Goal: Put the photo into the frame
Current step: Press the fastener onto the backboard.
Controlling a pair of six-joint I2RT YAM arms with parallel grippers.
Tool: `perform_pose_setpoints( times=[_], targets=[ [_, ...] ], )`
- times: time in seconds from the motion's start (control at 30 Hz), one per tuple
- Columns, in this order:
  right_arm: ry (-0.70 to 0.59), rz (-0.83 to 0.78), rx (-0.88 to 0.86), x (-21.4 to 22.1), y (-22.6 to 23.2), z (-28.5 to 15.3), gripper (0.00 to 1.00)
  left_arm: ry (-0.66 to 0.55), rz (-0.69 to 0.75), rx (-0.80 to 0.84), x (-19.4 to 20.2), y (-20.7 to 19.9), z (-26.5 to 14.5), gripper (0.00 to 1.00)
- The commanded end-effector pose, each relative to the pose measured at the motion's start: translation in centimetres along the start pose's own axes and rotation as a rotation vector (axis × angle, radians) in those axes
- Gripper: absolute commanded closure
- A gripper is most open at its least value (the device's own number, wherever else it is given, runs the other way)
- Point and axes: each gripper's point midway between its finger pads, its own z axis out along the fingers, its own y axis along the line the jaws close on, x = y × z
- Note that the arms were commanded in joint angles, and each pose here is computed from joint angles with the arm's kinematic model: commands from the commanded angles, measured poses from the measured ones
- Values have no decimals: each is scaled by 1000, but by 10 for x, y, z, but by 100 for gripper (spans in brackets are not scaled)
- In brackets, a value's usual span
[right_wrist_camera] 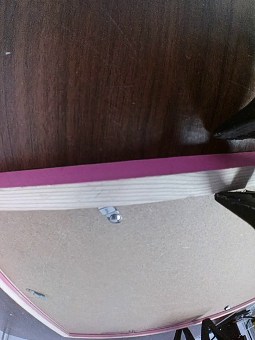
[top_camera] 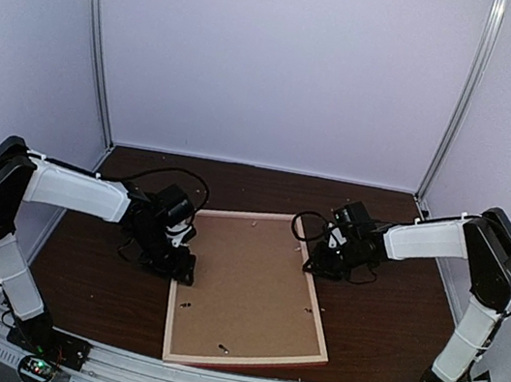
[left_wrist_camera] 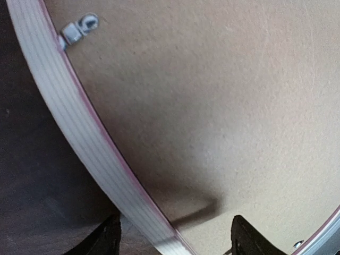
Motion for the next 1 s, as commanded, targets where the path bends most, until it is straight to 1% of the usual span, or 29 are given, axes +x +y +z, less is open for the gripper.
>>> perform_pose_setpoints(
  times=[0.0, 0.33, 0.43, 0.73, 0.97],
  targets=[
    [98, 87, 216, 37, -67, 8, 66, -1, 2, -26, 10, -1, -1, 28],
    [58, 138, 236, 34, -87, -6, 67, 1, 40, -23, 18, -13, -1, 28],
    [47, 148, 233, 33, -90, -8, 66, -6, 62, -14, 15, -21, -2, 27],
    [59, 153, 202, 37, -89, -2, 67, 15, 158, 28, 21, -53, 3, 27],
    [66, 149, 183, 38, -86, 0, 67, 14, 143, -27, 22, -46, 9, 27]
  ],
)
